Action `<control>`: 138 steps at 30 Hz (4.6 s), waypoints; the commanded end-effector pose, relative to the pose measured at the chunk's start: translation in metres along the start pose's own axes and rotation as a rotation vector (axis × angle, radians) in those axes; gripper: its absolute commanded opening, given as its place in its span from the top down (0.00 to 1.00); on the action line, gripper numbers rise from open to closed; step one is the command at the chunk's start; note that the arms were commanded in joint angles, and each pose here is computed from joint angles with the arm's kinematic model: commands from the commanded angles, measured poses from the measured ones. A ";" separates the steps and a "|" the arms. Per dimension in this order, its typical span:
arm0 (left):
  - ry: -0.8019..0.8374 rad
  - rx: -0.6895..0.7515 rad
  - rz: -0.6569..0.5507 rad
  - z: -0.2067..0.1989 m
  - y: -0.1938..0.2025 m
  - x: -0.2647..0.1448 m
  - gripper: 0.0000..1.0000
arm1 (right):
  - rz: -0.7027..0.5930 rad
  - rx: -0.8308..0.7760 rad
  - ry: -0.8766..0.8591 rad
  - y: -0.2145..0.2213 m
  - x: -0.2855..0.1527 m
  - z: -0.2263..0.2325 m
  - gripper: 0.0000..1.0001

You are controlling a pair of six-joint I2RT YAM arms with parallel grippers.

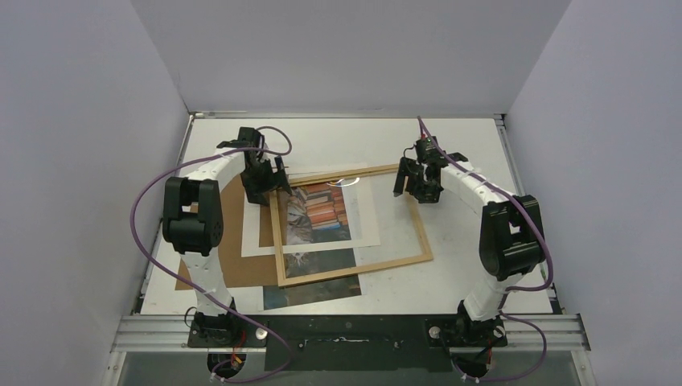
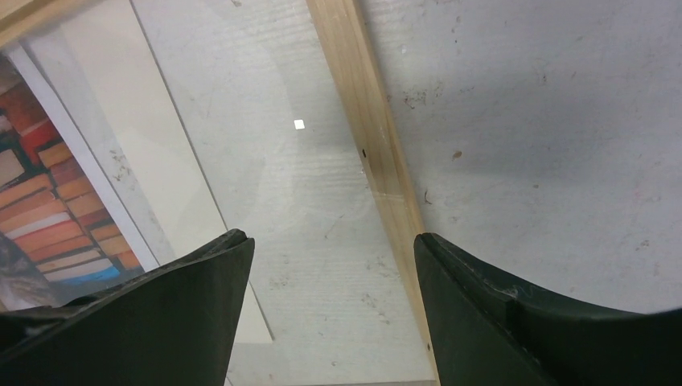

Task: Put the photo into the frame

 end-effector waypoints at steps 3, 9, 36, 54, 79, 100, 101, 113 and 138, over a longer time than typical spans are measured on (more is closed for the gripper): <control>-0.053 0.032 -0.021 0.003 -0.006 -0.012 0.16 | -0.018 0.001 -0.066 -0.007 -0.016 0.009 0.26; -0.021 0.037 -0.009 0.001 -0.003 -0.013 0.16 | 0.029 0.016 -0.093 -0.007 -0.007 0.007 0.33; -0.010 0.014 0.036 0.003 0.001 -0.001 0.27 | 0.107 -0.026 0.055 0.015 0.011 -0.013 0.33; -0.001 0.011 0.041 0.002 0.003 -0.001 0.27 | 0.114 -0.035 0.103 0.021 0.020 -0.020 0.30; 0.069 0.009 0.039 -0.006 0.006 0.002 0.32 | 0.172 -0.048 -0.059 0.034 0.020 0.002 0.37; 0.133 0.013 0.041 -0.018 0.005 0.008 0.36 | 0.232 -0.130 -0.284 0.053 0.016 0.038 0.37; 0.134 0.012 0.042 -0.019 0.005 0.009 0.36 | 0.231 -0.132 -0.281 0.054 0.016 0.037 0.37; 0.107 -0.009 0.042 -0.017 0.005 0.009 0.39 | 0.143 -0.165 -0.331 0.041 -0.006 0.046 0.36; 0.054 -0.021 0.016 -0.008 0.002 0.004 0.33 | 0.170 -0.129 -0.340 0.035 0.008 0.020 0.44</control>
Point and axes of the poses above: each gripper's point midway between its finger pads, its own x axis out along the fingers, its own z axis along the line the jaws close on, y = z × x, the point moved 7 cm from there along -x, back along the fingers, and after that the axes turned 10 degrees about x, right-handed, at the moved point
